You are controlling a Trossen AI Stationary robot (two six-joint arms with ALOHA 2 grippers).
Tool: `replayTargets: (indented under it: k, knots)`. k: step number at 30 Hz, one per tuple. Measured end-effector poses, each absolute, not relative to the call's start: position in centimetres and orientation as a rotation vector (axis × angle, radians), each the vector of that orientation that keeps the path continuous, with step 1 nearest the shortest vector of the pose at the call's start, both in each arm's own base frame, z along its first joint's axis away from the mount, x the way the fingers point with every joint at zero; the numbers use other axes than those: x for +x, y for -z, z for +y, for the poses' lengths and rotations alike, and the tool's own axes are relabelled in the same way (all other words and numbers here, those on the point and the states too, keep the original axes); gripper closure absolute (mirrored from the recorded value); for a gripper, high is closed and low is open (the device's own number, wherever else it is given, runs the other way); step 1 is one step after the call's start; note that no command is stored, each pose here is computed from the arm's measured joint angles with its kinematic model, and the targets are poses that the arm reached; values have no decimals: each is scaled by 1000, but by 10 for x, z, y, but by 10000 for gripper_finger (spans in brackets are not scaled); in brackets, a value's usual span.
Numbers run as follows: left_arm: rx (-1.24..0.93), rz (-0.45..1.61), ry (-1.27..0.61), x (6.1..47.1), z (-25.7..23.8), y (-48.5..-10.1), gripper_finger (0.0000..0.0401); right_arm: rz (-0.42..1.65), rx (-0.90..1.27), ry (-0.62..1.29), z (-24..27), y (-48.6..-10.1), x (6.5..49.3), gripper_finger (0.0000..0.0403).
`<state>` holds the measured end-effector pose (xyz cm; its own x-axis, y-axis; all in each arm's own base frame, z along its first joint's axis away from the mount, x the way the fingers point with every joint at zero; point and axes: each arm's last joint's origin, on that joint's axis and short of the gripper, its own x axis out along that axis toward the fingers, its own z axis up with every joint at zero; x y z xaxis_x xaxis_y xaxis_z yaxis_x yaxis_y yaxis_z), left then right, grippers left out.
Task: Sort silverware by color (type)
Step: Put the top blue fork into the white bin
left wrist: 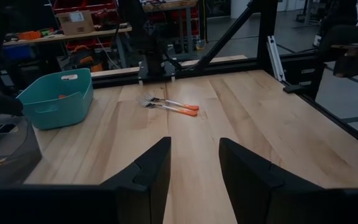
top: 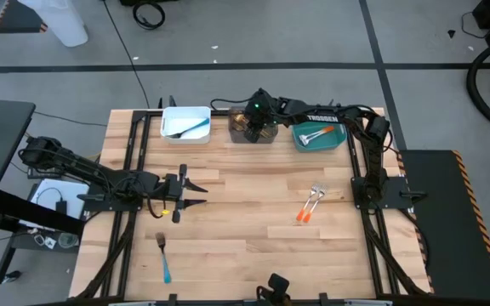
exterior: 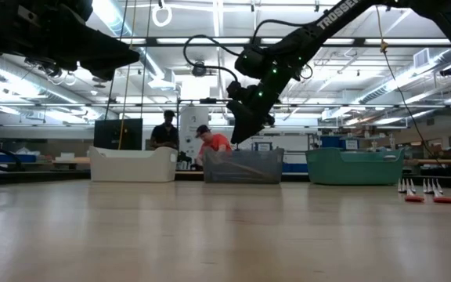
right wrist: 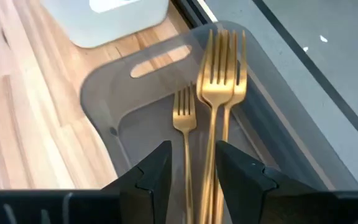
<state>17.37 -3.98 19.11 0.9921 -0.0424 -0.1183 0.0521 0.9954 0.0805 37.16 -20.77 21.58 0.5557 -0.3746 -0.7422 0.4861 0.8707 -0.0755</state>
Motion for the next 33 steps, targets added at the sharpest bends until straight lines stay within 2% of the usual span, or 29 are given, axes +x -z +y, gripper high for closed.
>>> replayTargets:
  k: [15, 24, 33]
  knots:
    - [91, 112, 50, 174, -40, -192, 258, 851, 161, 485, -206, -220, 371, 270]
    - [91, 114, 49, 174, -40, -191, 258, 746, 83, 484, -214, -235, 378, 270]
    - [81, 126, 49, 174, -40, -190, 258, 822, 122, 516, -236, -198, 376, 270]
